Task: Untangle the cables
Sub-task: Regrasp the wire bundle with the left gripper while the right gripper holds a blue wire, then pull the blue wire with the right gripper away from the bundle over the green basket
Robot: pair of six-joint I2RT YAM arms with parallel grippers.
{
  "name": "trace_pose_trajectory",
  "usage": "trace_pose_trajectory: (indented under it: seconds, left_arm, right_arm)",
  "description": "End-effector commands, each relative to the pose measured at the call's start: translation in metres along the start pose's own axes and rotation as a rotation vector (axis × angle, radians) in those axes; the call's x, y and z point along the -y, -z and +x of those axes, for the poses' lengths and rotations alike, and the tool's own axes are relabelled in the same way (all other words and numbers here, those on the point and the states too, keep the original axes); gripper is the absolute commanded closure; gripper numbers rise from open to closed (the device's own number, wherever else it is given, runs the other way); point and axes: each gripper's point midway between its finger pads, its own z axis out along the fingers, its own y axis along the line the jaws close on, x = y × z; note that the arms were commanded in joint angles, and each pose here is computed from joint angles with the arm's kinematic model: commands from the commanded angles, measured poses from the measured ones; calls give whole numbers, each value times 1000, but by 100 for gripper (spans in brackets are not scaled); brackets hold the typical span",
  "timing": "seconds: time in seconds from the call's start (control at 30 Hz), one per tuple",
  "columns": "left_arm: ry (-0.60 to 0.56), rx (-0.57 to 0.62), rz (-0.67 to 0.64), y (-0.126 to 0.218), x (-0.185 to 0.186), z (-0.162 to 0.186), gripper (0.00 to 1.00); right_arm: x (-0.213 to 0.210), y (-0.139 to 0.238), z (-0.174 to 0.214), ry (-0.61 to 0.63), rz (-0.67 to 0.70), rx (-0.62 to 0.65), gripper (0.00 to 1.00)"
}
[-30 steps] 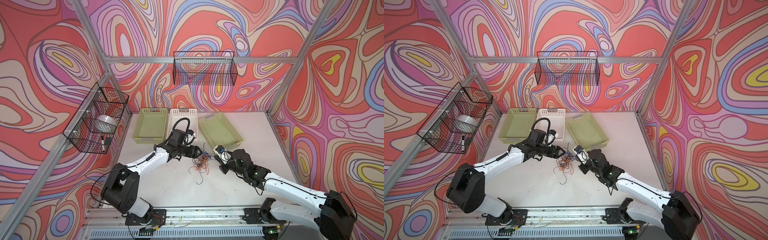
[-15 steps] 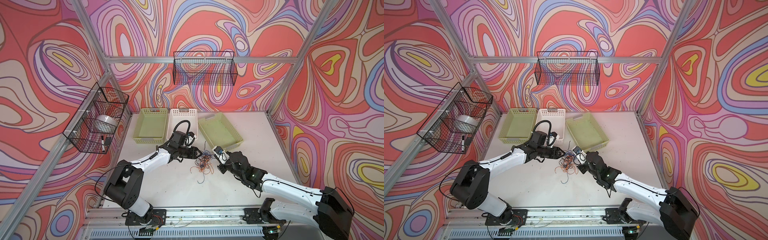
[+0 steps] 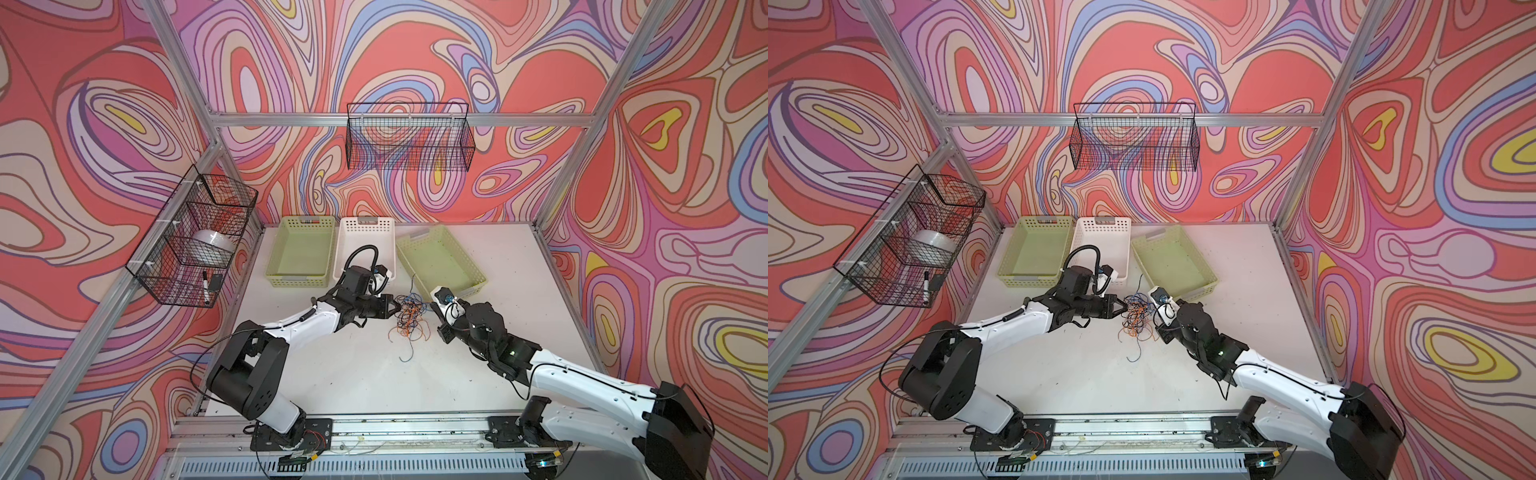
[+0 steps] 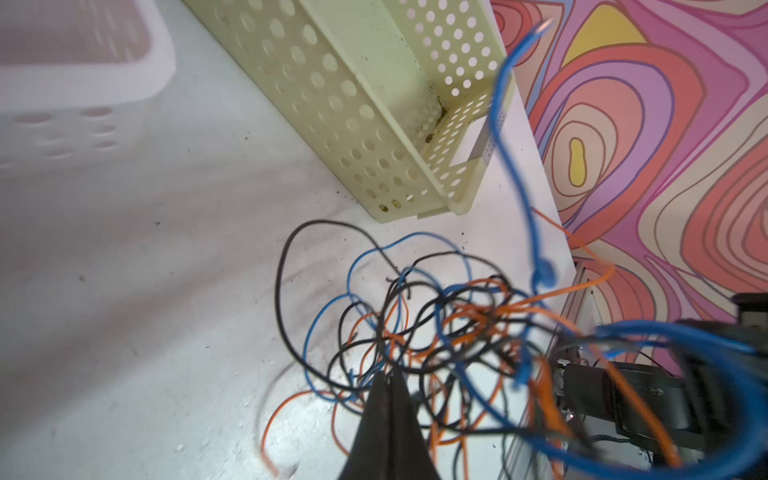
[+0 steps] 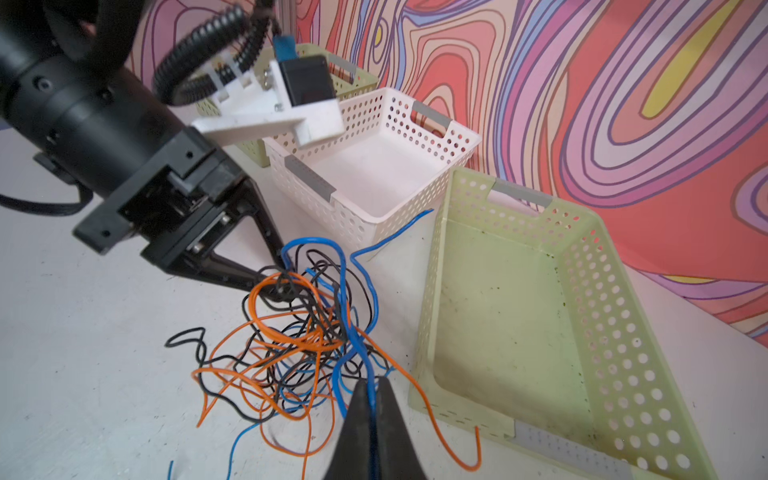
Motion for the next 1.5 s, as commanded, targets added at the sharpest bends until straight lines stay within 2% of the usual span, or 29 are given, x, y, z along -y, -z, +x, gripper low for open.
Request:
trace_pose_trajectory:
  seconds: [0.0,0.17,0.23,0.3,0.33,0.37,0.5,0.7,0.97,1.07,1.17,1.2,1.4,1.47]
  left_arm:
    - [-56,39,-110,14,-17,5,100]
    - [-83,79,-222,32,-36,11,100]
    - [-103,99,-203,36,-30,7,99]
    - [-136,127,-143,39,-14,2,62]
    - [-176,149,-121,40,-4,-1,49]
    - [-233,159,-97,41,8,-1,44]
    - [-390,161,-46,36,40,7,38]
    - [-369,199,25,25,48,7,28]
    - [-333,319,-8,12,39,-16,18]
    - [-318,360,-9,8,37,-23,23]
    - [-317,363,-5,2,34,-23,33]
    - [-317,357,-8,0,32,-22,38]
    - [-328,374,-29,2,27,-20,86]
    - [-337,364,-55,6,23,-16,97]
  right_arm:
    - [13,10,-23,-36,58,65,100]
    - [20,12,-19,-46,92,16,100]
    - [19,10,-16,-45,85,-14,100]
    - [15,5,-14,-52,66,-39,100]
    - [14,2,-14,-59,58,-49,100]
    - [12,0,-16,-64,50,-53,100]
    - [9,-4,-20,-97,33,-60,100]
    - [2,-6,-26,-142,-9,-73,100]
    - [-10,-4,-33,-230,-84,-77,100]
    - [-14,-5,-34,-264,-105,-84,100]
    - [-10,-2,-41,-322,-104,-54,100]
    - [-9,-1,-45,-345,-111,-37,100]
    - [13,3,-53,-458,-93,-23,100]
    - [27,7,-56,-499,-74,-7,100]
